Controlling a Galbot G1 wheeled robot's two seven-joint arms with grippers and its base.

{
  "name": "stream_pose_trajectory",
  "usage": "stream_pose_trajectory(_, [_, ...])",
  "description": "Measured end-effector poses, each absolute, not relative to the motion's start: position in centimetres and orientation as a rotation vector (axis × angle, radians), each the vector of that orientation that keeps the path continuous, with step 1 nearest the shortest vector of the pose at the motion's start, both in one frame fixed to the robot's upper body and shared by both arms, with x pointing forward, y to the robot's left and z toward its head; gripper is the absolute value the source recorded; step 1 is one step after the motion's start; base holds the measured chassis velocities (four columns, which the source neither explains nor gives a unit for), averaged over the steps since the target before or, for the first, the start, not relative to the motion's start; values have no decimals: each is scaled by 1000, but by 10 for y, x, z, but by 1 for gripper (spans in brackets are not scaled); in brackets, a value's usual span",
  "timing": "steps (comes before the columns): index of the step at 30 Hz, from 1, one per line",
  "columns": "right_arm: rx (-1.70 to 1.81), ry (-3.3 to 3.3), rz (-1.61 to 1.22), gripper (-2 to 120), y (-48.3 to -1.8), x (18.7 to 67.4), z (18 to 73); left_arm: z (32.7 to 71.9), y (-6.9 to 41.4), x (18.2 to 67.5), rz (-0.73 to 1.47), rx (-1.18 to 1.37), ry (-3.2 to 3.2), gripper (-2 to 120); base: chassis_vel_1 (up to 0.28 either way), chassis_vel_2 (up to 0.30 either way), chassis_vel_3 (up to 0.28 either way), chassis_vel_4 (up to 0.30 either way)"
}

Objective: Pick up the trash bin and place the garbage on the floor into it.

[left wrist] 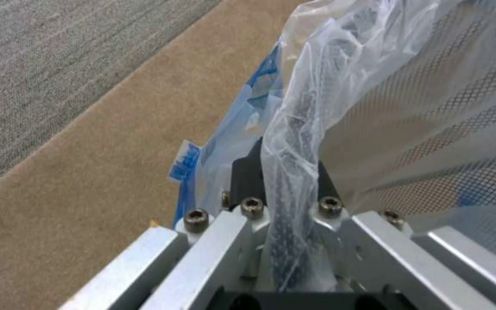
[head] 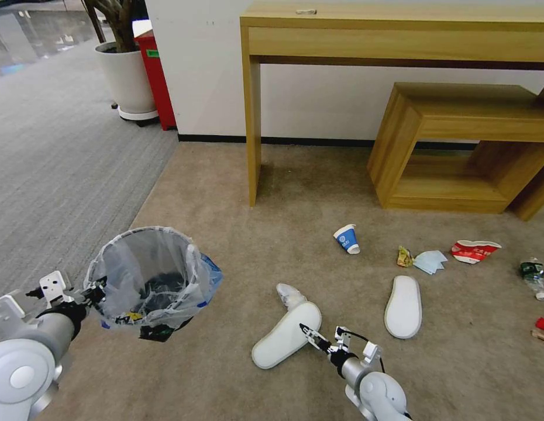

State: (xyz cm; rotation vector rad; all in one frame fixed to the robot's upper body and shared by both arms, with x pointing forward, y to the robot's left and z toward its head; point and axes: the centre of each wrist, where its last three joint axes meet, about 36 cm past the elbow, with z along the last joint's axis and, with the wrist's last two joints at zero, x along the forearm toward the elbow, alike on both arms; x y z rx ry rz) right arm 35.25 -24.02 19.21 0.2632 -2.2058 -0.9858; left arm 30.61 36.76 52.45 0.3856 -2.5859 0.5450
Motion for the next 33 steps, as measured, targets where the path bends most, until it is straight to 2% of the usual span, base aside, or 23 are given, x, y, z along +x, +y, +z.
stream_pose_trajectory(6, [288, -2220, -993, 78, -241, 354, 192, 525, 367, 306, 542, 388, -2588, 1, 0, 0, 0, 0])
stream_pose_trajectory(7, [288, -2220, -993, 78, -241, 354, 192, 525, 367, 306, 542, 388, -2588, 1, 0, 0, 0, 0])
stream_pose_trajectory(9, [294, -2227, -992, 67, -241, 355, 192, 524, 366, 306, 541, 387, -2587, 1, 0, 0, 0, 0])
stream_pose_trajectory(10, [294, -2227, -992, 67, -241, 355, 192, 524, 366, 306, 541, 387, -2587, 1, 0, 0, 0, 0])
stream_pose_trajectory(12, [297, -2232, -990, 55, -242, 355, 191, 523, 365, 306, 539, 388, -2586, 1, 0, 0, 0, 0])
stream_pose_trajectory(14, [302, -2234, -991, 52, -242, 355, 190, 523, 365, 306, 539, 389, -2586, 1, 0, 0, 0, 0])
stream_pose_trajectory(17, [334, -2248, -990, 37, -242, 356, 190, 523, 364, 306, 537, 391, -2586, 1, 0, 0, 0, 0])
stream_pose_trajectory(21, [345, -2260, -981, 28, -240, 356, 189, 522, 364, 306, 537, 392, -2586, 1, 0, 0, 0, 0])
stream_pose_trajectory(24, [351, -2277, -970, 13, -238, 356, 189, 522, 363, 306, 537, 392, -2585, 1, 0, 0, 0, 0])
stream_pose_trajectory(25, [351, -2277, -970, 13, -238, 356, 189, 522, 363, 306, 537, 392, -2585, 1, 0, 0, 0, 0])
stream_pose_trajectory(27, [351, -2291, -960, 3, -237, 355, 189, 521, 363, 306, 537, 391, -2584, 1, 0, 0, 0, 0])
stream_pose_trajectory(33, [333, -2330, -938, 0, -237, 352, 188, 521, 363, 307, 536, 387, -2583, 1, 0, 0, 0, 0])
